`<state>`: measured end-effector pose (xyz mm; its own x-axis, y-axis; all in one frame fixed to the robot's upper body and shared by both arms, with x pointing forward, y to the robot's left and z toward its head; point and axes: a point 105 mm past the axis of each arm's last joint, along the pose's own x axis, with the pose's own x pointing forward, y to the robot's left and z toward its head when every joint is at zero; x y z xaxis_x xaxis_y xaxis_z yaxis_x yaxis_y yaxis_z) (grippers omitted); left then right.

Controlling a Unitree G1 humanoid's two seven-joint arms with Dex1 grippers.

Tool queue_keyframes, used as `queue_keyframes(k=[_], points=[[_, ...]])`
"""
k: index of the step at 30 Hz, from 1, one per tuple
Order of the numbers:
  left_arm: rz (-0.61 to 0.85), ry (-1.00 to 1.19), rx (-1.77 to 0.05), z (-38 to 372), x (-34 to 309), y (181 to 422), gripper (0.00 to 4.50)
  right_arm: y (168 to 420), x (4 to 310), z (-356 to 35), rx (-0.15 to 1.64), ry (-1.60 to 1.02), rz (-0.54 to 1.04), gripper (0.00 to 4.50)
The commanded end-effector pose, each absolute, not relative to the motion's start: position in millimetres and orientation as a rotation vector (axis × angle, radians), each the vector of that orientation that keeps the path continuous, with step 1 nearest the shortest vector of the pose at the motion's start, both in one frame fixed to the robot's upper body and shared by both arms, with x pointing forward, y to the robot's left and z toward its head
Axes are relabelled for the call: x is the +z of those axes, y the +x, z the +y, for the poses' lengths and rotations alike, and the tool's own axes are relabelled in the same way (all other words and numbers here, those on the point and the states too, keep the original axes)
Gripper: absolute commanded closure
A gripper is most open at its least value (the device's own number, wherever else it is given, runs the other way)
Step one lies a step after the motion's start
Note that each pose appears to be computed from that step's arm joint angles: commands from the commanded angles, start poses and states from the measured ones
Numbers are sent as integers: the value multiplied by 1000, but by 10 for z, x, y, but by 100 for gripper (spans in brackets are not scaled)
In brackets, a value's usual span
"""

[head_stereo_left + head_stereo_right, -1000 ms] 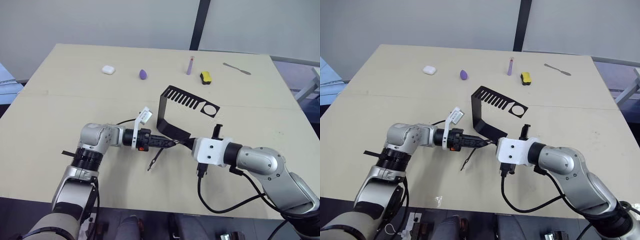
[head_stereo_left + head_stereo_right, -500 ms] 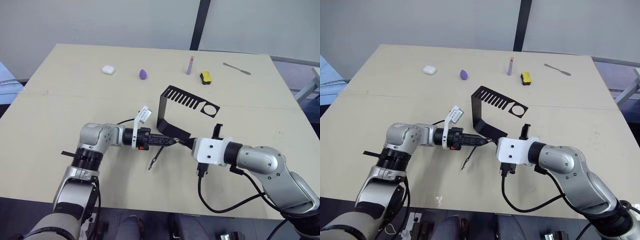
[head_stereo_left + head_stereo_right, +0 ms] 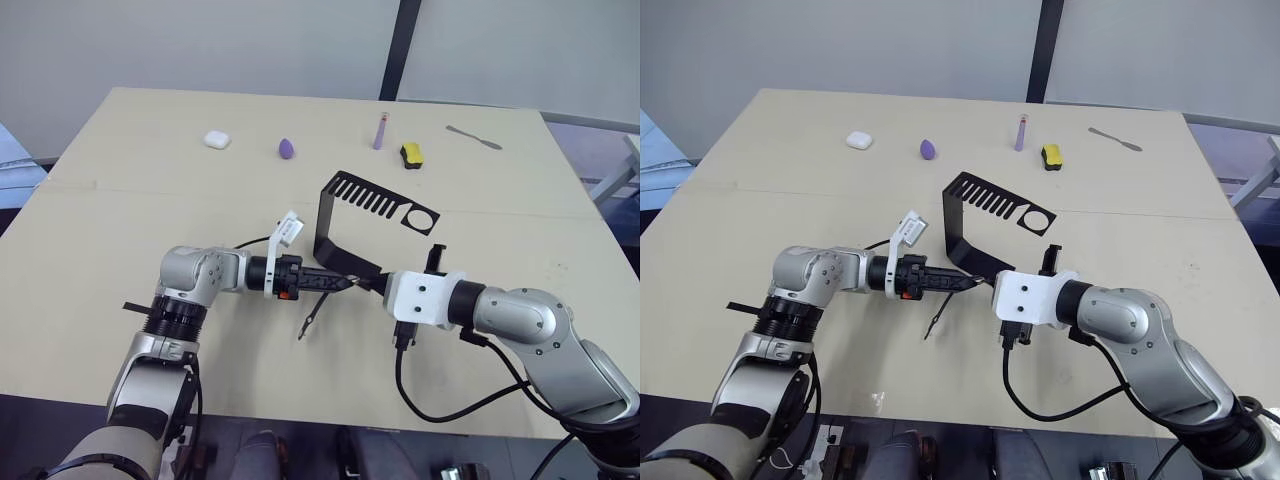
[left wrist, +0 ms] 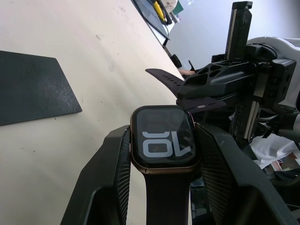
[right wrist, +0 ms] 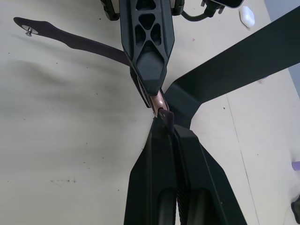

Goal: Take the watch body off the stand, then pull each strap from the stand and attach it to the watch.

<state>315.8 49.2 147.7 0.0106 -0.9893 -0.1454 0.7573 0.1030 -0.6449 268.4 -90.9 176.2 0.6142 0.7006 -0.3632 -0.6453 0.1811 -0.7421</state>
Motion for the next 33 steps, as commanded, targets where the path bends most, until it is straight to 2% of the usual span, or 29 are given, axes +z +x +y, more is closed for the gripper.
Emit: queue_keyframes(k=[1,33], points=[[600,-441,-1528,384,1655,3079,291,2641,1852,-845,964,-1022,-115,450],[604,-464,-1558,361,1691,3021,291,2659,1865,-866,943,-1032,-121,450]])
